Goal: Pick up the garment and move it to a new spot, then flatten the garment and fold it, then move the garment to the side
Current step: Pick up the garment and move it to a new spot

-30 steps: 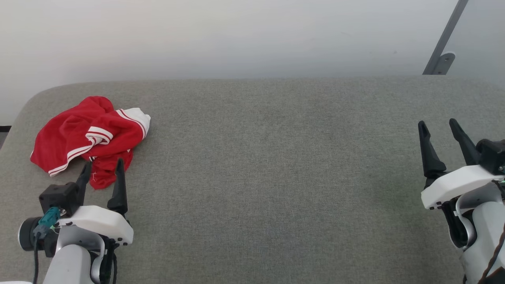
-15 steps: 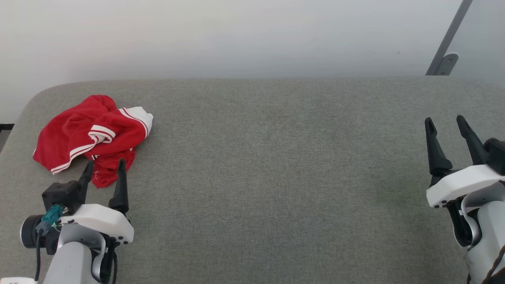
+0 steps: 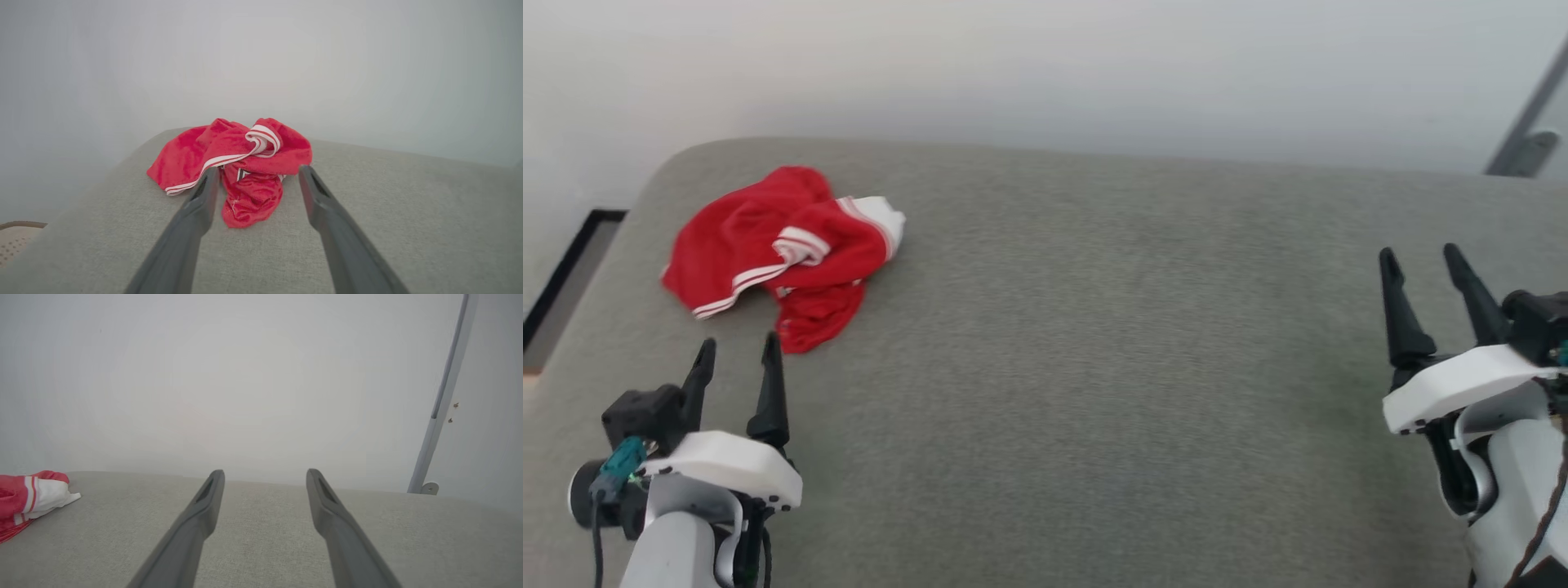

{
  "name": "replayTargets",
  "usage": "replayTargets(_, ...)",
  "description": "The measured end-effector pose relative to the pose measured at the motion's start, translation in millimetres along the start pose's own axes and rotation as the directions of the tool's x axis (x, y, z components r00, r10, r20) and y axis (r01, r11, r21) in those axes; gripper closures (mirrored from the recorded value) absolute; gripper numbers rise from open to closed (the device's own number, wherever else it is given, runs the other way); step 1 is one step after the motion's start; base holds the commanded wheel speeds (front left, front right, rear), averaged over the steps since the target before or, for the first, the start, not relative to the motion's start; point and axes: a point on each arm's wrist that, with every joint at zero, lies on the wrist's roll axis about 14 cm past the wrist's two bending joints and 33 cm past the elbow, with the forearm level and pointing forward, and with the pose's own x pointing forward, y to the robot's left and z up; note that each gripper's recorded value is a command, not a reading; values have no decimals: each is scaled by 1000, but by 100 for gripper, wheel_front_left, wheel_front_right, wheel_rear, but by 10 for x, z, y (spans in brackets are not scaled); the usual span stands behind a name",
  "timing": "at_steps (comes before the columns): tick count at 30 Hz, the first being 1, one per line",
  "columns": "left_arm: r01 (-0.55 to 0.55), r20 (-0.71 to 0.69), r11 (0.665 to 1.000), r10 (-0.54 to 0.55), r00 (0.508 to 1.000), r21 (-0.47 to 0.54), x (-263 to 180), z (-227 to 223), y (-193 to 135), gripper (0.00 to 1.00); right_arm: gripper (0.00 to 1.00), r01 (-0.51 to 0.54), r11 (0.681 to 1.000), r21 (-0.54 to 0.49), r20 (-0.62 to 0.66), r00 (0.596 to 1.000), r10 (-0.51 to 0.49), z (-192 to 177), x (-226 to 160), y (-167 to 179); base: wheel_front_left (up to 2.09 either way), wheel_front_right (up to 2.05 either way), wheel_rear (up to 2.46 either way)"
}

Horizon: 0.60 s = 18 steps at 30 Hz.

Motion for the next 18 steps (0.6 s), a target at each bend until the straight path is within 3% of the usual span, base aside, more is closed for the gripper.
replayTargets(9,-193,13,981,193,981,-27,-461,4,561,0,0,-178,983,50,-32,983,180,-198,290,762,0,0,0)
replayTargets(18,-378,27,925,379,925,-46,-1064,2,995,0,0,-357,927,116,-49,930,365,-343,413,1620,0,0,0)
